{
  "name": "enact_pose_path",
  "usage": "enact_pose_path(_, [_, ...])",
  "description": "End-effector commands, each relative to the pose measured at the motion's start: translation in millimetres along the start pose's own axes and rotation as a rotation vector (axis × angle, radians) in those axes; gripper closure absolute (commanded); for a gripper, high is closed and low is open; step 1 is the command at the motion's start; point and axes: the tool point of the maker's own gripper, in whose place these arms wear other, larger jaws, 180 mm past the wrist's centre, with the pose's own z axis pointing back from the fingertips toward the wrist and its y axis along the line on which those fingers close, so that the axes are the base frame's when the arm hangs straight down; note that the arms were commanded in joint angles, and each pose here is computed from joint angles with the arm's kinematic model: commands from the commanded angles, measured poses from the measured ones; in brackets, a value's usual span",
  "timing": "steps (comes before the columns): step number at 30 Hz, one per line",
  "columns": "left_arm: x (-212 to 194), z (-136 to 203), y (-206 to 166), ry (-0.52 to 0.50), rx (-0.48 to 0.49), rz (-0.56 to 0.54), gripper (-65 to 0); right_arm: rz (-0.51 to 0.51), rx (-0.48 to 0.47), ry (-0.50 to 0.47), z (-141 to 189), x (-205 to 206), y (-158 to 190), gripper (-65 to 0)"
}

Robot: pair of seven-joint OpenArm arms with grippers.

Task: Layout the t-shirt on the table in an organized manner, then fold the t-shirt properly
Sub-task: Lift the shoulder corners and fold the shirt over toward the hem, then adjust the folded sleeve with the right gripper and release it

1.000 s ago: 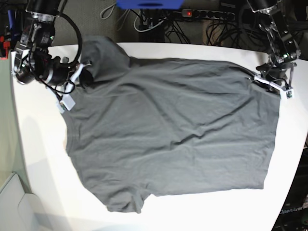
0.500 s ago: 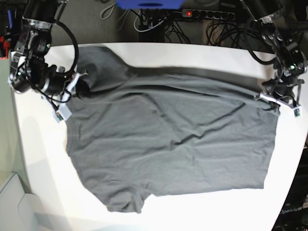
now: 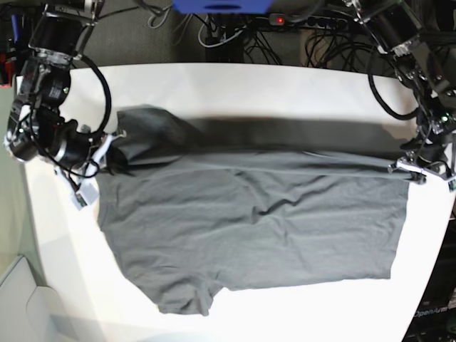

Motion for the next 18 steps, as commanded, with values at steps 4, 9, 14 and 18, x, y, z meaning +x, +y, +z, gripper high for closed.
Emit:
enact_pose_path(4, [20,2,3,-0.059,0.006,-0.004,-0.1,0.002,-0.003,-0.06,1,25,-10,-0.3])
enact_pose_path(9, [17,0,4,-0.052,0.007,-0.001,-0.1,-0.05,0.019,-0.034,-12,23,-24,-0.3])
enact_pose_path(14, [13,-15,1,-0.021,-0.006,0.033,-0.1,0.001,0.047,-0.045,-20,38,-17,-0.3])
enact_pose_path(18, [13,-24,-1,-0.027,-0.017,0.053,-0.1,0.035,0.075,-0.053,-27,43,-5,-0.3])
